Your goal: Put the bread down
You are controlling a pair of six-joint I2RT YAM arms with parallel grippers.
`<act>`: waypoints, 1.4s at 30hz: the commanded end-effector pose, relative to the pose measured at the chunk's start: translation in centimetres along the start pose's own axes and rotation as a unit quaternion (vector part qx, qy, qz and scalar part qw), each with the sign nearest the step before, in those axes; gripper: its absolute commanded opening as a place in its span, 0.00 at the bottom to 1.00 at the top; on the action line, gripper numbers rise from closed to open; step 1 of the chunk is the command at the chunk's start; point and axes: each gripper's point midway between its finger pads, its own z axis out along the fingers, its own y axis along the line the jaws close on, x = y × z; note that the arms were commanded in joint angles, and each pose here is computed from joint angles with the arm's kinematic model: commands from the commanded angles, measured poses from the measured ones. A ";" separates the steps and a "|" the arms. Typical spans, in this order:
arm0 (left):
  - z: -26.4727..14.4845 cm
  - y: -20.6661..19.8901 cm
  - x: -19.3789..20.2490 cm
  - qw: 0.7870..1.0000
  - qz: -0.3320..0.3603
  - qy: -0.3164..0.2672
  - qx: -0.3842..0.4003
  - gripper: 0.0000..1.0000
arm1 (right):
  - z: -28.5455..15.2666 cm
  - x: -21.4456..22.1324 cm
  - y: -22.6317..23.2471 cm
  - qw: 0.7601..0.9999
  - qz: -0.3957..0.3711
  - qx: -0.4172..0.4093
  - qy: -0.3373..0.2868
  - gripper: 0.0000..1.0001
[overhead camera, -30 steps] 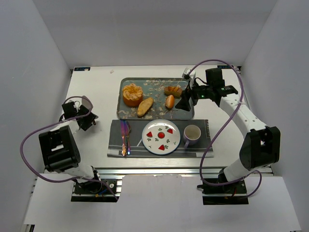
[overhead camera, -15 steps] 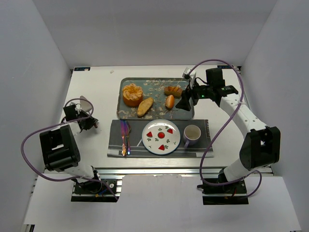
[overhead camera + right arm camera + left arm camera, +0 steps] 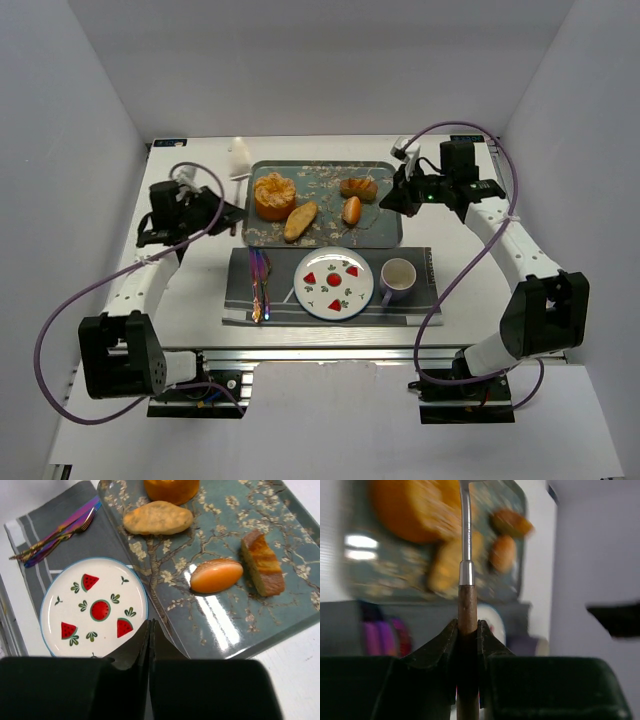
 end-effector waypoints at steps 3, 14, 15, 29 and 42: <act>-2.4 -9.4 8.6 0.972 0.014 0.182 0.149 0.00 | -2.6 -3.8 -1.7 0.998 0.009 0.042 -0.056 0.00; -1.6 -8.8 15.5 0.933 -0.035 0.323 0.158 0.00 | -4.2 -3.7 -2.9 0.995 0.033 0.051 -0.073 0.00; -1.3 -8.6 15.7 0.931 -0.039 0.328 0.154 0.00 | -4.2 -3.5 -2.7 0.996 0.034 0.049 -0.072 0.00; 2.8 -4.3 19.6 0.904 -0.039 0.412 0.107 0.00 | -4.0 -2.7 -2.9 0.996 0.039 0.048 -0.068 0.00; 3.0 1.0 17.5 0.926 -0.055 0.373 0.021 0.00 | -3.9 -2.7 -2.5 0.996 0.041 0.037 -0.071 0.00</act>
